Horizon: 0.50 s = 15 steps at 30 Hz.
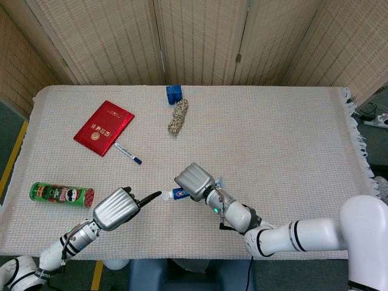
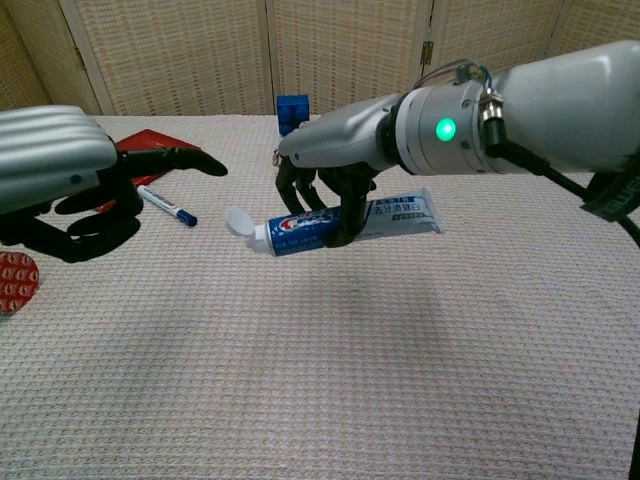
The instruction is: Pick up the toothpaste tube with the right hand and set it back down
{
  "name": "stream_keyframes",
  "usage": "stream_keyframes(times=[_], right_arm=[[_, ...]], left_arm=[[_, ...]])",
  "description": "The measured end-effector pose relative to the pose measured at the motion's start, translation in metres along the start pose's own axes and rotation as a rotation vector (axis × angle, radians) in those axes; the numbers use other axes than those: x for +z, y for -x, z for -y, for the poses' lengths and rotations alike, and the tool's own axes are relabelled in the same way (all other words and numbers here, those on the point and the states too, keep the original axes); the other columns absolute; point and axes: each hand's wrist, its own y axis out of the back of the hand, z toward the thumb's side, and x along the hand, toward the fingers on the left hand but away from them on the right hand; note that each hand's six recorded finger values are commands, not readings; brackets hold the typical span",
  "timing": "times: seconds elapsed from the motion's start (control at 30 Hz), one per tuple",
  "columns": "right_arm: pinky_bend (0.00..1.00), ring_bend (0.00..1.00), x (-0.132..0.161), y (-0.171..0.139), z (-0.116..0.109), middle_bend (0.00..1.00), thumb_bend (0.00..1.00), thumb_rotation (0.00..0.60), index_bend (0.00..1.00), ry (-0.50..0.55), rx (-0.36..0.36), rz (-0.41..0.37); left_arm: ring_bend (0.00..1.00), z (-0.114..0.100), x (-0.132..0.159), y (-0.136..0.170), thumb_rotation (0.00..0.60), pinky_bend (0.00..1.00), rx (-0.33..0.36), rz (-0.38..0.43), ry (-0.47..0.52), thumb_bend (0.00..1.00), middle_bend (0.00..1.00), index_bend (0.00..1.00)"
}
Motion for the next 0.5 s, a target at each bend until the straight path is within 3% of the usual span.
stream_keyframes(times=[0.5], right_arm=[[0.66,0.66,0.007,0.007,0.004,0.56,0.81,0.6,0.65,0.007,0.003,0.013]], left_arm=[[0.86,0.015,0.019,-0.029,0.6,0.69,-0.087,0.012,0.005,0.67,0.88,0.07]])
